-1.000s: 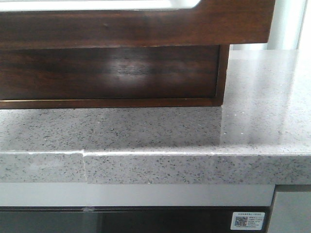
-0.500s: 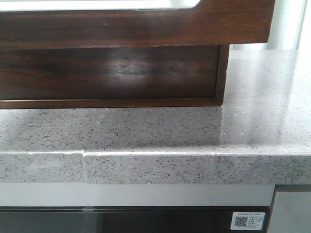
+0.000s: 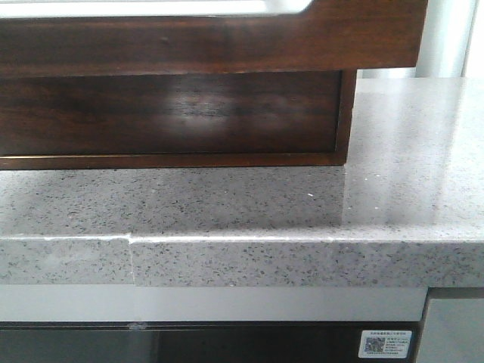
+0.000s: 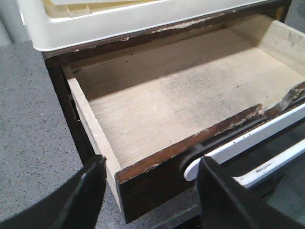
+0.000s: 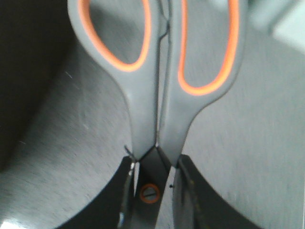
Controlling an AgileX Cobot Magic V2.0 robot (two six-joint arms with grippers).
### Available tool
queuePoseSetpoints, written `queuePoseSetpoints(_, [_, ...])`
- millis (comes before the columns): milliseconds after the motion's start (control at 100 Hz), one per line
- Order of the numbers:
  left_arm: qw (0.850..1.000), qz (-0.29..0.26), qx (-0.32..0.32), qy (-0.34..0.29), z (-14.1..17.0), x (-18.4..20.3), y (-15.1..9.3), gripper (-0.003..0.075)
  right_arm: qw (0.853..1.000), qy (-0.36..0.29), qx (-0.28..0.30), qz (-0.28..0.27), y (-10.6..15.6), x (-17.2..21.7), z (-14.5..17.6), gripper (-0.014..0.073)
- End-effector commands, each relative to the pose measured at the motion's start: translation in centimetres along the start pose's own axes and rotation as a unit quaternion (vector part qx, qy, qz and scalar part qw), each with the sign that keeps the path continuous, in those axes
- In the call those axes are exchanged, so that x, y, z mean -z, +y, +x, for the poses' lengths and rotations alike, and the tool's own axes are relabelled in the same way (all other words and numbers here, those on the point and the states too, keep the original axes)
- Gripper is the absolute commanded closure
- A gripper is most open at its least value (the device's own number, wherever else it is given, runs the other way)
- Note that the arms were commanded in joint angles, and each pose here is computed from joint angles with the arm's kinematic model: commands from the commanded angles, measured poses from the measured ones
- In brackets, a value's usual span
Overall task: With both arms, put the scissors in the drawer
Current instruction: 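Lift the scissors with the right gripper and carry them over the open drawer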
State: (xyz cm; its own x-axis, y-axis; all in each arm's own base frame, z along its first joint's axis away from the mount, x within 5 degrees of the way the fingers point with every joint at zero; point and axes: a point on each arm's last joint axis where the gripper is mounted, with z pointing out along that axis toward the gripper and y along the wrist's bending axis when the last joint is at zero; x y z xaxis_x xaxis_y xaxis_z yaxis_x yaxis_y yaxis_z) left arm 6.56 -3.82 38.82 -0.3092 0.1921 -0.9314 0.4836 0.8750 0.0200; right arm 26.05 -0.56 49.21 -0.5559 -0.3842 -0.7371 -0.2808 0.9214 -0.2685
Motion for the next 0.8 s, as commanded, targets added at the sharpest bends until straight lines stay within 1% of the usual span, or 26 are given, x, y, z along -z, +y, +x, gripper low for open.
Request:
queuePoseSetpoints(0, [0.999, -0.004, 0.004, -0.047, -1.5, 0.3, 0.1, 0.0334, 0.993, -0.105, 0.05, -0.01, 2.1, 4.4, -2.3, 0.0596])
queuePoseSetpoints(80, [0.999, -0.004, 0.004, -0.047, -1.5, 0.3, 0.1, 0.0334, 0.982, -0.146, 0.106, -0.05, 4.5, 5.5, -3.4, 0.0596])
queuePoseSetpoints(160, [0.999, -0.004, 0.004, -0.047, -1.5, 0.3, 0.1, 0.0334, 0.969, -0.166, 0.165, -0.081, 6.6, 5.8, -4.0, 0.0596])
queuePoseSetpoints(170, [0.999, -0.004, 0.004, -0.047, -1.5, 0.3, 0.1, 0.0334, 0.965, -0.171, 0.179, -0.091, 7.3, 5.8, -4.1, 0.0596])
queuePoseSetpoints(220, [0.999, -0.004, 0.004, -0.047, -1.5, 0.3, 0.1, 0.0334, 0.954, -0.179, 0.213, -0.11, 8.6, 5.7, -4.4, 0.0596])
queuePoseSetpoints(260, [0.999, -0.004, 0.004, -0.047, -1.5, 0.3, 0.1, 0.0334, 0.942, -0.188, 0.249, -0.126, 9.7, 5.7, -4.6, 0.0596])
queuePoseSetpoints(300, [0.999, -0.004, 0.004, -0.047, -1.5, 0.3, 0.1, 0.0334, 0.932, -0.194, 0.273, -0.138, 10.7, 5.5, -4.8, 0.0596])
queuePoseSetpoints(310, [0.999, -0.004, 0.004, -0.047, -1.5, 0.3, 0.1, 0.0334, 0.927, -0.198, 0.285, -0.145, 11.2, 5.5, -4.9, 0.0596])
queuePoseSetpoints(380, [0.999, -0.004, 0.004, -0.047, -1.5, 0.3, 0.1, 0.0334, 0.909, -0.202, 0.326, -0.165, 12.8, 4.9, -5.3, 0.0596])
queuePoseSetpoints(530, [0.999, -0.004, 0.004, -0.047, -1.5, 0.3, 0.1, 0.0334, 0.882, -0.189, 0.383, -0.197, 15.6, 2.6, -5.7, 0.0596])
queuePoseSetpoints(610, [0.999, -0.004, 0.004, -0.047, -1.5, 0.3, 0.1, 0.0334, 0.867, -0.173, 0.417, -0.212, 17.1, 1.2, -5.7, 0.0596])
queuePoseSetpoints(710, [0.999, -0.004, 0.004, -0.047, -1.5, 0.3, 0.1, 0.0334, 0.854, -0.15, 0.452, -0.21, 18.8, -0.5, -5.7, 0.0596])
queuePoseSetpoints(790, [0.999, -0.004, 0.004, -0.047, -1.5, 0.3, 0.1, 0.0334, 0.846, -0.132, 0.479, -0.196, 19.7, -1.6, -5.7, 0.0596])
